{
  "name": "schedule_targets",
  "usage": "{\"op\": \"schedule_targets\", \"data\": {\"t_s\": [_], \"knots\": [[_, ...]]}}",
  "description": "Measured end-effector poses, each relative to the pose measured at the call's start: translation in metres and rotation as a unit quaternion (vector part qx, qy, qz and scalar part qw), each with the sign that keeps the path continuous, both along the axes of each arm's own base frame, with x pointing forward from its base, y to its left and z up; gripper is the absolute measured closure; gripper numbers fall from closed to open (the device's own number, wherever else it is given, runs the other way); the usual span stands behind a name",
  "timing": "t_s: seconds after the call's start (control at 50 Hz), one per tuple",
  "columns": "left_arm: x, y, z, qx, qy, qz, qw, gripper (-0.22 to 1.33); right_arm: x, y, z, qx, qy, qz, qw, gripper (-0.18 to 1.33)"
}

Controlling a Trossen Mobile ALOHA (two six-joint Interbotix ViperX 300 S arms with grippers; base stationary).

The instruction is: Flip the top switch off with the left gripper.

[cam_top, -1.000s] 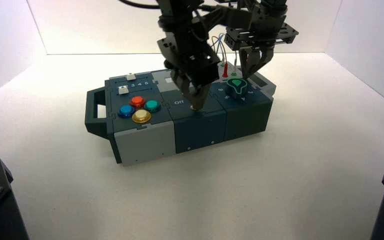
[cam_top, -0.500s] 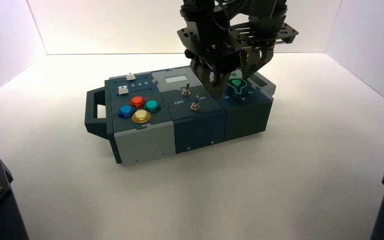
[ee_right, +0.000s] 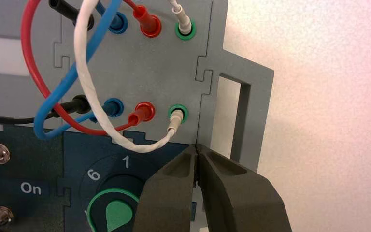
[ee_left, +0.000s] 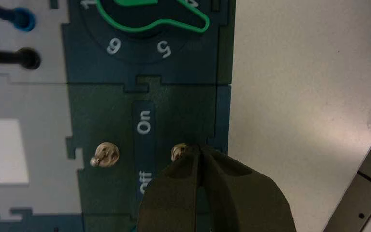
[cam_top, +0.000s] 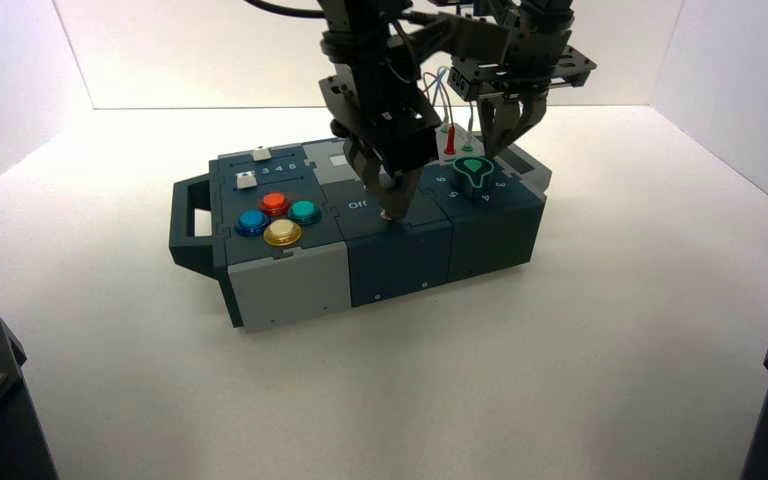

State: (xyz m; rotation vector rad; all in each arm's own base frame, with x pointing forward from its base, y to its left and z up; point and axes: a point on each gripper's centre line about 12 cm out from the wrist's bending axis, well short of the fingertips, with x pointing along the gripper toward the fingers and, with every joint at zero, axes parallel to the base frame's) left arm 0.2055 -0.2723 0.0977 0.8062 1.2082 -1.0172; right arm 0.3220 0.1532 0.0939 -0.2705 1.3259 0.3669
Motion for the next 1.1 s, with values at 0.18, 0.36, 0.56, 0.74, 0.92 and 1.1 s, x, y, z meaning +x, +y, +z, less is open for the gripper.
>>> {"op": "schedule_targets", "data": {"t_s": [0.18, 0.36, 0.56, 0.74, 0.92, 1.1], "knots": [[0.005, 0.011, 0.005, -0.003, -0.005, 0.015, 0.9999, 1.28, 0.0, 0.0, 0.0, 0.0, 0.0, 0.001, 1.0, 1.29], [0.002, 0.014, 0.005, -0.001, -0.004, 0.013, 0.9999, 1.28, 0.001, 0.0, 0.0, 0.0, 0.0, -0.001, 1.0, 1.29], [0.003, 0.009, 0.01, -0.009, -0.008, 0.011, 0.9999, 1.28, 0.0, 0.0, 0.0, 0.0, 0.001, -0.001, 1.0, 1.29], [0.009, 0.0, 0.018, -0.02, -0.018, 0.007, 0.9996, 1.27, 0.0, 0.0, 0.0, -0.001, 0.001, 0.0, 1.0, 1.28], [0.019, -0.015, 0.018, -0.026, -0.026, -0.001, 0.9993, 1.27, 0.001, 0.0, 0.0, 0.0, 0.002, -0.001, 1.0, 1.29], [0.022, -0.019, 0.013, -0.023, -0.023, -0.001, 0.9995, 1.27, 0.001, 0.0, 0.0, -0.001, 0.001, 0.002, 1.0, 1.29]]}}
